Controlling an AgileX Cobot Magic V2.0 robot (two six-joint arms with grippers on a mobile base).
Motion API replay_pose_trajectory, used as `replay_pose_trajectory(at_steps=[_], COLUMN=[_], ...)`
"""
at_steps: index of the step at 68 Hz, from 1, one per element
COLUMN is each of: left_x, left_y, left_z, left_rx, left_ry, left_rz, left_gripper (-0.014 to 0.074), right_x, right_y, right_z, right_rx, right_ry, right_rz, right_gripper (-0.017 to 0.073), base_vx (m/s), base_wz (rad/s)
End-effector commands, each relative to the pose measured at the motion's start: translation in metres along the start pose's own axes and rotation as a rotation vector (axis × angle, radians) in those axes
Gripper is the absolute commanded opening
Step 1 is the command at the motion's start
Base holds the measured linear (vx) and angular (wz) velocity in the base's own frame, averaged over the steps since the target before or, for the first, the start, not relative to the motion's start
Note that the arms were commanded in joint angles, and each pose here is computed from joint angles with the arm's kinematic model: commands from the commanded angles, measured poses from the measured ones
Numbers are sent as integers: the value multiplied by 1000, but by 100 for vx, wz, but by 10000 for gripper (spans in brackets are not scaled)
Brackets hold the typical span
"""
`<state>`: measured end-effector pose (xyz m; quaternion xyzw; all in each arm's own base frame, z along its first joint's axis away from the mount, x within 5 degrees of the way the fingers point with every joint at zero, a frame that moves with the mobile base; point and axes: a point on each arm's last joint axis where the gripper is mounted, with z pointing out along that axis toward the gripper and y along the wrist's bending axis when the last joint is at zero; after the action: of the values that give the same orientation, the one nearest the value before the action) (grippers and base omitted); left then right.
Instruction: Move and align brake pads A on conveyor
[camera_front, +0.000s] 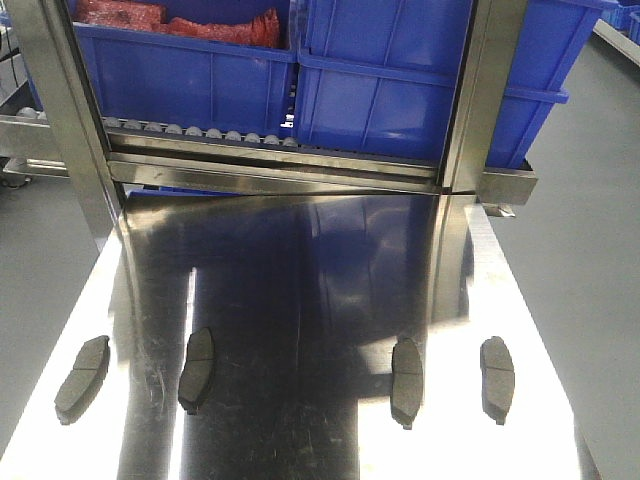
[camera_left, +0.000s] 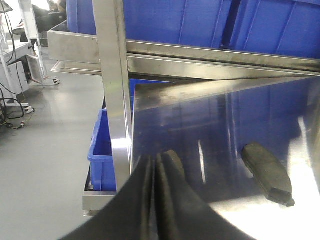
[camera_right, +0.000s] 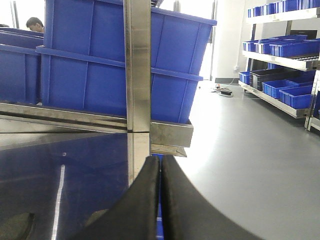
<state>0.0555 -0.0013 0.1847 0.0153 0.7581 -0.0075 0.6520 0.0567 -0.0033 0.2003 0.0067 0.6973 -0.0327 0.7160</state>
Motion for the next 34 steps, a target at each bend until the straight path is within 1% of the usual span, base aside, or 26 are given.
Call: replay_pose_trajectory(at_steps=[1, 25, 28, 34], left_x=[-1, -1, -2, -9], left_y=[-1, -1, -1, -1], left_z=[0, 0, 0, -1], left_rx=[9, 9, 10, 15], left_ry=[-65, -67, -78, -148], left_rz=[2, 1, 1, -5], left_gripper=[-6, -6, -6, -6], right_x=[-3, -3, -3, -3], right_y=[0, 0, 0, 0], right_z=[-1, -1, -1, -1], right_rx=[3, 3, 3, 3], right_ry=[-71, -71, -71, -71], right_rz=[-13, -13, -13, -13], right_gripper=[-12, -12, -12, -12], base_vx=[0, 0, 0, 0], base_wz=[0, 0, 0, 0])
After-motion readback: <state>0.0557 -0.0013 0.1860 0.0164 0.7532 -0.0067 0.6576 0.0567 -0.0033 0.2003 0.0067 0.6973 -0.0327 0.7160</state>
